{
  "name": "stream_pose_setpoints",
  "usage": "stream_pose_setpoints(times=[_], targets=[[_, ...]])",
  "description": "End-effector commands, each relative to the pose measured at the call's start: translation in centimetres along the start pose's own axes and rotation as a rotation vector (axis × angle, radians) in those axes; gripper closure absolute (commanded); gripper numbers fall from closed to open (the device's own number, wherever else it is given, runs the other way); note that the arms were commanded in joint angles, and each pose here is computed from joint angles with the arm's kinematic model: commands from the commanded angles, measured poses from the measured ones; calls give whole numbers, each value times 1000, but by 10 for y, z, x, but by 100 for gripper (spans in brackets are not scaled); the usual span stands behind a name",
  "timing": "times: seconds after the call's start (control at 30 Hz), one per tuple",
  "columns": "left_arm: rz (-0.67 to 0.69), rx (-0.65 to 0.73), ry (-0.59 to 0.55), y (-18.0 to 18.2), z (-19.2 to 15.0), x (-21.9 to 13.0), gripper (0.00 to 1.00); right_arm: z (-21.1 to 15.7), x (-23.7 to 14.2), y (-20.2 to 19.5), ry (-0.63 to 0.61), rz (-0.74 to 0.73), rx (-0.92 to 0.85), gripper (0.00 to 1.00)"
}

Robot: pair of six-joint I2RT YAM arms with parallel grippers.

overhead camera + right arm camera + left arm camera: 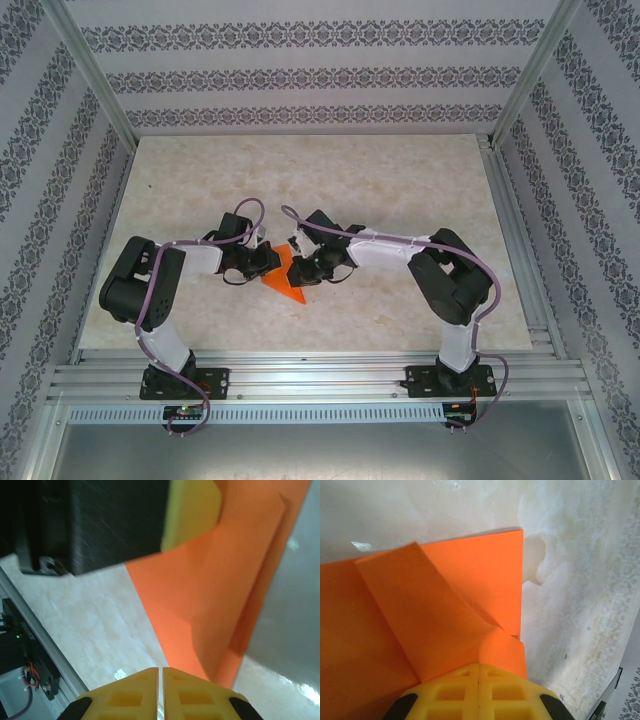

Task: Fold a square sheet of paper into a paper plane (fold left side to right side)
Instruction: Fourth fold the wing at the center of the table.

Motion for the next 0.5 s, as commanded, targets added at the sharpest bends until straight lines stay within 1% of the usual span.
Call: stream_pose_setpoints(times=[0.0, 0.2, 0.47], targets=[[152, -45, 46, 31, -20, 3, 96, 9, 16, 6, 10, 13, -27, 90], [154, -42, 47, 30, -20, 3, 96, -3, 32, -13, 62, -38, -6, 90], [168, -39, 48, 32, -19, 3, 96, -26, 36, -30, 114, -70, 18, 90]])
Point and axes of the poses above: each hand's point on the last joint's axis, 136 mm out from that joint toward the fingers, its own x axis out along the fingers, its own y axis along the line the jaws close on, z = x × y, the point moved 5 cm from there along -x, back along the fingers, and after that the axes turned 2 degrees about x, right-handed, at the moved point
